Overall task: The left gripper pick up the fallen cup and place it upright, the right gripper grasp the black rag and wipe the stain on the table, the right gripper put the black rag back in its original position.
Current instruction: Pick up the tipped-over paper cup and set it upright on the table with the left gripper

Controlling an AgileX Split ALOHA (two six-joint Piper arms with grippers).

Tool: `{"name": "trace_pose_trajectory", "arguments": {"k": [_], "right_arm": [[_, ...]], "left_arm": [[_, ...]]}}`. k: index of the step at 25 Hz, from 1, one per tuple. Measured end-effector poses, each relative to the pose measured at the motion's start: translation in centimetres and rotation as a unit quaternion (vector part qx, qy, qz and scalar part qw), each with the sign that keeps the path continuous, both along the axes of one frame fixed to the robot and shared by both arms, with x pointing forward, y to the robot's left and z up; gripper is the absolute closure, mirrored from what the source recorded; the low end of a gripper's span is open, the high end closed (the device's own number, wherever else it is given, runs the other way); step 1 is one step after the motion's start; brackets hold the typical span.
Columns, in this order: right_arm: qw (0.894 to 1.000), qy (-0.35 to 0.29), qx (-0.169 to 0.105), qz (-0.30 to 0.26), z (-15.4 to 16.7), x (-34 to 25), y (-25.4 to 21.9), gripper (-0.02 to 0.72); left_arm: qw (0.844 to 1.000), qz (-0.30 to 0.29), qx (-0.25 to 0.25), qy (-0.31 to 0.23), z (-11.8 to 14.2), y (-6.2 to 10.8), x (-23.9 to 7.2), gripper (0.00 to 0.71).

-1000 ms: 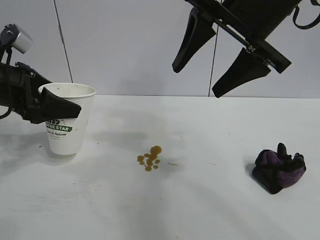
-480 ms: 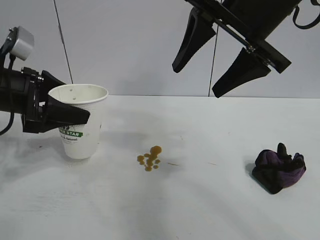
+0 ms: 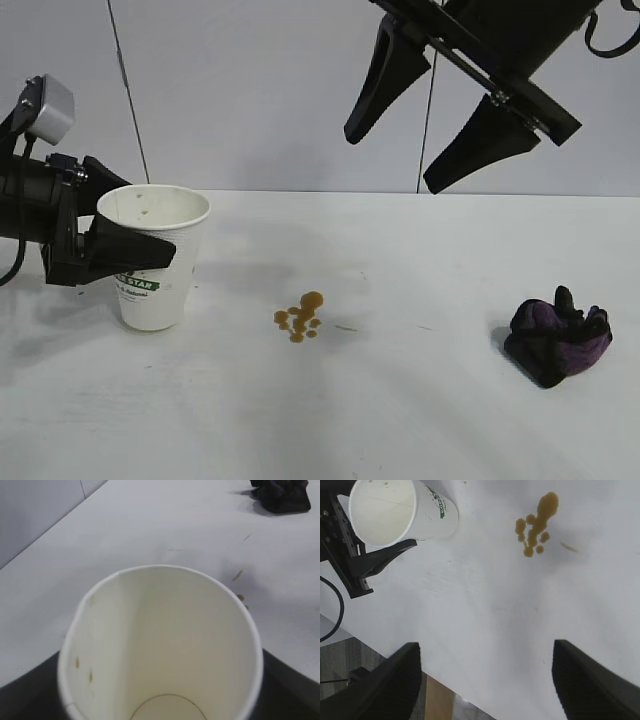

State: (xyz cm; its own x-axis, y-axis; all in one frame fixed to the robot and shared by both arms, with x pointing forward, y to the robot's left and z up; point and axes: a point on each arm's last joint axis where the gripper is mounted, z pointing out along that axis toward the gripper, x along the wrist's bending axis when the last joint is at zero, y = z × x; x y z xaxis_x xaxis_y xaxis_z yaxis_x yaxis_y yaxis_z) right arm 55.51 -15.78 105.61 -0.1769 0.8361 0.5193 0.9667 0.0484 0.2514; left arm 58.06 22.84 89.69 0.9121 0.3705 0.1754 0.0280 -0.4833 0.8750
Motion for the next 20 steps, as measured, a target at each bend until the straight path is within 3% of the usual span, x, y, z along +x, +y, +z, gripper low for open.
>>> {"name": "trace_pose_trajectory", "arguments": {"k": [10, 20], "right_arm": [[1.0, -0.002, 0.0, -0.002, 0.0, 0.1, 0.0, 0.201], [1.0, -0.003, 0.0, -0.002, 0.0, 0.1, 0.0, 0.201]], "left_arm": [[0.999, 0.026, 0.035, 0.009, -0.6, 0.5, 0.3, 0.052], [0.992, 0.059, 0.072, 0.082, -1.5, 1.2, 0.0, 0.044]]}}
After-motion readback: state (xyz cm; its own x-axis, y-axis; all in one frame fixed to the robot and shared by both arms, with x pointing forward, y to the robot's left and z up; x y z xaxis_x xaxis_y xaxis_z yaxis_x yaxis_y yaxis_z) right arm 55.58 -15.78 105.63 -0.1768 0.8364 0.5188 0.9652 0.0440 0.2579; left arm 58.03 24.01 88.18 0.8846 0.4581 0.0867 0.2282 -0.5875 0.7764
